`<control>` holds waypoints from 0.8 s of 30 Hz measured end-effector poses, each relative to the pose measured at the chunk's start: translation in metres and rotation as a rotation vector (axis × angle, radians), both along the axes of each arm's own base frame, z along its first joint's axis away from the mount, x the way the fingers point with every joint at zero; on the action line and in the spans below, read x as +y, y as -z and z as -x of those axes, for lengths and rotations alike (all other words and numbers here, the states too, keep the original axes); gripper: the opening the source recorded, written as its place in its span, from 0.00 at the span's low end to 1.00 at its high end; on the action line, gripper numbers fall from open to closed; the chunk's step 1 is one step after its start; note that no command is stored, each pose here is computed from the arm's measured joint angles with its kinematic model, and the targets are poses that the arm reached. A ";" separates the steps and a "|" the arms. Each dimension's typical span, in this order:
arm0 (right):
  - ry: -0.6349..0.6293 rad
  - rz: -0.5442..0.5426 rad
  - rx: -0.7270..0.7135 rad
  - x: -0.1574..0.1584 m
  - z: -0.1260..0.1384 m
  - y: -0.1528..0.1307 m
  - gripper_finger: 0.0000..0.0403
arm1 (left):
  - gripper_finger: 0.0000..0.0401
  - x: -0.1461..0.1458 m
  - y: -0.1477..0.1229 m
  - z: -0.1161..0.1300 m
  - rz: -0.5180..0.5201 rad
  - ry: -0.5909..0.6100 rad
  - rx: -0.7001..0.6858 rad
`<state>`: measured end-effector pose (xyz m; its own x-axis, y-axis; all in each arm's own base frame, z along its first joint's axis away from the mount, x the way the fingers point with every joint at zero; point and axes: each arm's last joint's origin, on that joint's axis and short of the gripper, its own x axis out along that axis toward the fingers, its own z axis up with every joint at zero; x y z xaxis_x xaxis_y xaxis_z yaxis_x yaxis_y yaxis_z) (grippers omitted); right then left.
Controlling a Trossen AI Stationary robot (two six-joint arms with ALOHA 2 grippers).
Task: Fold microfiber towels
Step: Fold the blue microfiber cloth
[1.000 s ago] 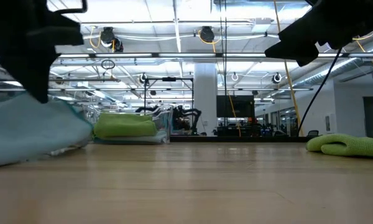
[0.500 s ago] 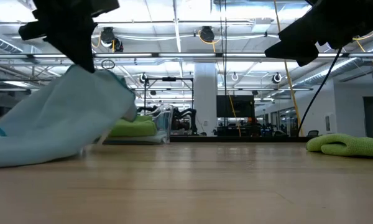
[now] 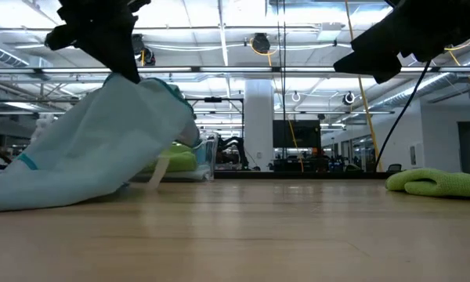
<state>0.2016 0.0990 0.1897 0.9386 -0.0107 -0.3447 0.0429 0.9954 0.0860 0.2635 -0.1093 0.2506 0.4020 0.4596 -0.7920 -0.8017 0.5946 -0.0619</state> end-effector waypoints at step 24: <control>0.003 -0.049 -0.074 0.001 -0.002 -0.008 0.54 | 0.01 0.003 -0.074 -0.007 -0.303 0.345 0.121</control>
